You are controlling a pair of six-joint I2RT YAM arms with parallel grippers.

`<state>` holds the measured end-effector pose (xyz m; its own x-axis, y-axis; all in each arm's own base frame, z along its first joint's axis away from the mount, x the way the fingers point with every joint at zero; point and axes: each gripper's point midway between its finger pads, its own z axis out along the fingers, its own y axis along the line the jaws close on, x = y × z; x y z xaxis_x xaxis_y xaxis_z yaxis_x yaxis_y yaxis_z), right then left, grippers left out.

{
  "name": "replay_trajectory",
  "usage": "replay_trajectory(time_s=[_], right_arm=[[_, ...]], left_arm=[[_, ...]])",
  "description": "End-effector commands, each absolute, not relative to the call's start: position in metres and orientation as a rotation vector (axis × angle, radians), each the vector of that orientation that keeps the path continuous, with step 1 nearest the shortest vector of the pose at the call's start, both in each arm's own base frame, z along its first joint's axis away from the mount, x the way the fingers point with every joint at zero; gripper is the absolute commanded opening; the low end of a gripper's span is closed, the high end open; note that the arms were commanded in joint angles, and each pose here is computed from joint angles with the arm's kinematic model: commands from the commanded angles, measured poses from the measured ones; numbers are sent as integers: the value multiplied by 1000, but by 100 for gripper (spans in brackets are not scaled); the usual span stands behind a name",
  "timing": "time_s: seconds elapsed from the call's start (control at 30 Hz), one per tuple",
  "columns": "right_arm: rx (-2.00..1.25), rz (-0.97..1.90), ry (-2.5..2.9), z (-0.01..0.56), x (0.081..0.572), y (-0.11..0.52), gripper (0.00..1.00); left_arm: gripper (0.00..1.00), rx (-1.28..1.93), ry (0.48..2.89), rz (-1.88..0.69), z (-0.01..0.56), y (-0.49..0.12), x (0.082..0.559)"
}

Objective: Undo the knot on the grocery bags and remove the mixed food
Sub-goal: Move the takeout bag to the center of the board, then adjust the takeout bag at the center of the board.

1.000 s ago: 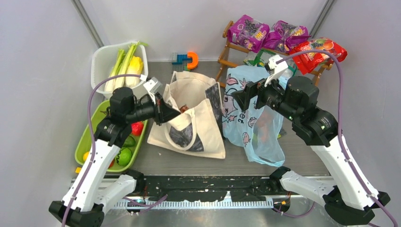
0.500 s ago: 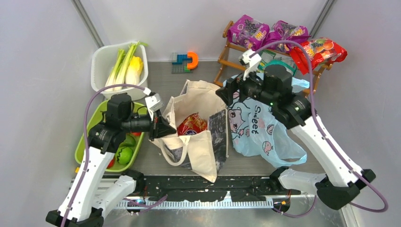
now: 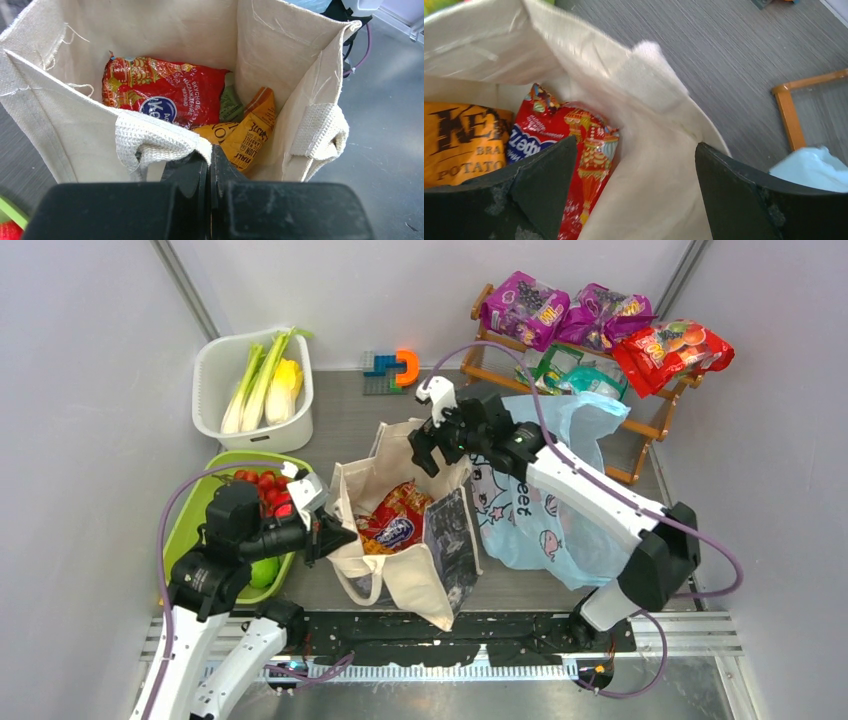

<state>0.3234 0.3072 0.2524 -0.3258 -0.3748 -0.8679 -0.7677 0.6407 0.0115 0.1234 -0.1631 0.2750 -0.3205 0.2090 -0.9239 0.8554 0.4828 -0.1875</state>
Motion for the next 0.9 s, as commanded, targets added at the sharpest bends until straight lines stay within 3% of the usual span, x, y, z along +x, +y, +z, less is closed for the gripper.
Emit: replay_trajectory(time_s=[0.0, 0.03, 0.07, 0.13, 0.17, 0.23, 0.37, 0.43, 0.87], right_arm=[[-951, 483, 1801, 262, 357, 329, 99], [-964, 482, 1810, 259, 358, 331, 92], [-974, 481, 1818, 256, 362, 335, 77], [-981, 484, 1828, 259, 363, 336, 62], [-980, 480, 1829, 260, 363, 335, 60], [-962, 475, 1790, 282, 360, 331, 68], [-955, 458, 1697, 325, 351, 320, 93], [-963, 445, 1668, 338, 350, 316, 98], [-1293, 617, 1777, 266, 358, 335, 96]], left_arm=[[0, 903, 1724, -832, 290, -165, 136], [0, 897, 1725, -814, 290, -164, 139], [0, 887, 1729, -793, 289, -163, 144], [0, 892, 1728, -768, 290, -162, 149], [0, 892, 1729, -762, 291, -162, 152], [0, 898, 1725, -755, 294, -163, 157], [0, 916, 1738, -736, 297, -162, 161], [0, 920, 1736, -727, 298, -161, 161], [0, 897, 1740, -740, 292, -159, 152]])
